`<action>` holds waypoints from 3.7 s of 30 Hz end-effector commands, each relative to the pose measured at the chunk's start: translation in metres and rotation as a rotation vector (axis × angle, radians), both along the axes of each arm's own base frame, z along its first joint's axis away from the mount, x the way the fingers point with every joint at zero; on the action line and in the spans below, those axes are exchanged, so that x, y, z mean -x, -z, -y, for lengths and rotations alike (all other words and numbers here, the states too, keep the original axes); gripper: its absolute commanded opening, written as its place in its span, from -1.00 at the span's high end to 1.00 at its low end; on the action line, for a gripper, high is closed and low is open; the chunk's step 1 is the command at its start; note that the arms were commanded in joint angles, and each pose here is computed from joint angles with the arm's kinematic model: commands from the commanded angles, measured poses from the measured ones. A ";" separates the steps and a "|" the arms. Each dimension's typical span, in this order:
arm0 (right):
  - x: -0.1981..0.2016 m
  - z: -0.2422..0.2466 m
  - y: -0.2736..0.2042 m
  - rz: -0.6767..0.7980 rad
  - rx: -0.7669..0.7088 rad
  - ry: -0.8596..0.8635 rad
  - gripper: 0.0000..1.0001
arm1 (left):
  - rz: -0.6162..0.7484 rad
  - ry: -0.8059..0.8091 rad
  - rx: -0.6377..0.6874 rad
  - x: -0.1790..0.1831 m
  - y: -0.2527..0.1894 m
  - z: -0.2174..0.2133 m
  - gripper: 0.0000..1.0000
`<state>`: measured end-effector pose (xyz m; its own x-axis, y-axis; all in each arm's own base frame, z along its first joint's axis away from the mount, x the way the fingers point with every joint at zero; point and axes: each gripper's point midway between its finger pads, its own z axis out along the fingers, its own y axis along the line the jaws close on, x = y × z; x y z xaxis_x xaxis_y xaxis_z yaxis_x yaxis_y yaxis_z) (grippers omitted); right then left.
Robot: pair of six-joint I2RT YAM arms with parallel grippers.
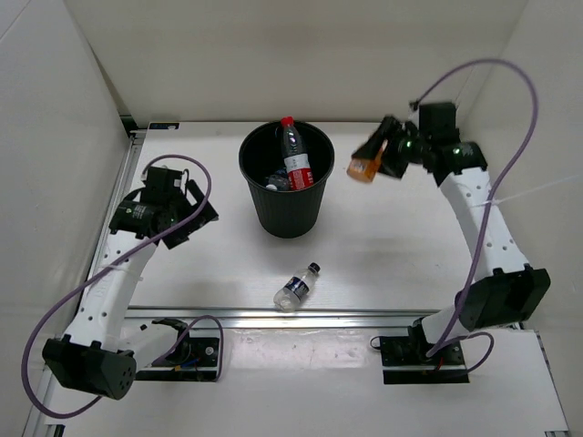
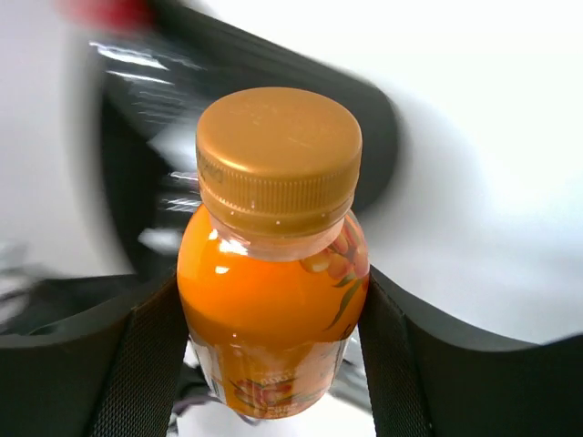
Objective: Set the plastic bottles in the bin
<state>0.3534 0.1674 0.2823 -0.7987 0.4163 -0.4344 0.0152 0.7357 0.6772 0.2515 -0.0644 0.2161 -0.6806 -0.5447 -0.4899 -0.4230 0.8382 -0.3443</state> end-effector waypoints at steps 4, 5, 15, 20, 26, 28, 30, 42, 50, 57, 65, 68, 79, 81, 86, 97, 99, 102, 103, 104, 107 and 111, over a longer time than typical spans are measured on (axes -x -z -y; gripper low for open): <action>-0.020 -0.084 -0.140 0.358 -0.019 -0.227 -0.06 | 0.022 0.172 0.172 -0.013 0.017 0.055 -1.00; -0.031 -0.100 -0.117 0.313 0.026 -0.267 -0.13 | 0.001 0.181 0.169 -0.013 0.022 0.058 -1.00; -0.012 -0.108 -0.068 0.244 0.173 -0.345 -1.00 | -0.015 0.334 0.170 -0.011 0.028 0.101 -1.00; -0.011 -0.055 -0.083 0.243 0.180 -0.214 -1.00 | -0.036 0.563 0.132 0.006 0.040 0.150 -1.00; -0.004 -0.026 -0.078 0.214 0.169 -0.170 -1.00 | -0.120 0.841 -0.184 0.031 0.087 0.201 -1.00; 0.001 -0.025 -0.078 0.208 0.164 -0.165 -1.00 | -0.127 0.891 -0.245 0.033 0.098 0.214 -1.00; 0.004 -0.022 -0.077 0.205 0.158 -0.164 -1.00 | -0.133 0.937 -0.270 0.042 0.105 0.224 -1.00; 0.008 -0.014 -0.057 0.155 0.172 -0.165 -1.00 | -0.222 1.049 -0.230 0.069 0.146 0.235 -1.00; 0.007 -0.011 -0.050 0.134 0.177 -0.158 -1.00 | -0.331 1.231 -0.107 0.100 0.170 0.255 -0.78; 0.007 0.001 -0.043 0.106 0.176 -0.121 -1.00 | -0.332 1.179 -0.141 0.099 0.153 0.244 0.24; 0.016 0.020 -0.025 0.049 0.167 -0.069 -1.00 | -0.168 1.173 -0.157 0.102 0.010 0.236 0.24; 0.017 0.027 -0.012 0.022 0.164 -0.044 -1.00 | 0.009 1.193 -0.072 0.099 -0.062 0.250 0.24; 0.023 0.027 -0.023 0.040 0.155 -0.049 -1.00 | 0.523 0.584 -0.014 -0.074 -0.194 0.232 0.08; 0.026 0.028 -0.029 0.058 0.158 -0.054 -1.00 | 0.561 0.554 0.046 -0.100 -0.199 0.233 0.08; 0.040 0.029 -0.037 0.079 0.149 -0.058 -1.00 | 0.554 0.541 0.029 -0.147 -0.190 0.236 -0.02; 0.055 0.046 -0.036 0.096 0.199 -0.010 -1.00 | 0.460 0.483 0.010 -0.159 -0.152 0.217 -1.00; 0.053 0.055 -0.031 0.048 0.186 0.069 -1.00 | 0.452 0.425 -0.016 -0.149 -0.156 0.194 -1.00; 0.049 0.062 -0.026 -0.005 0.164 0.100 -1.00 | 0.402 0.258 -0.078 -0.122 -0.151 0.130 -1.00; 0.045 0.066 -0.021 -0.028 0.157 0.122 -1.00 | 0.382 0.215 -0.090 -0.116 -0.142 0.113 -1.00; 0.047 0.064 -0.024 -0.030 0.150 0.115 -1.00 | 0.413 0.152 -0.082 -0.101 -0.153 0.083 -1.00; 0.048 0.062 -0.030 -0.030 0.120 0.113 -1.00 | 0.262 -0.068 -0.214 -0.067 -0.077 0.012 -1.00; 0.045 0.061 -0.038 -0.007 0.110 0.120 -1.00 | 0.233 -0.323 -0.381 -0.035 -0.064 -0.062 -1.00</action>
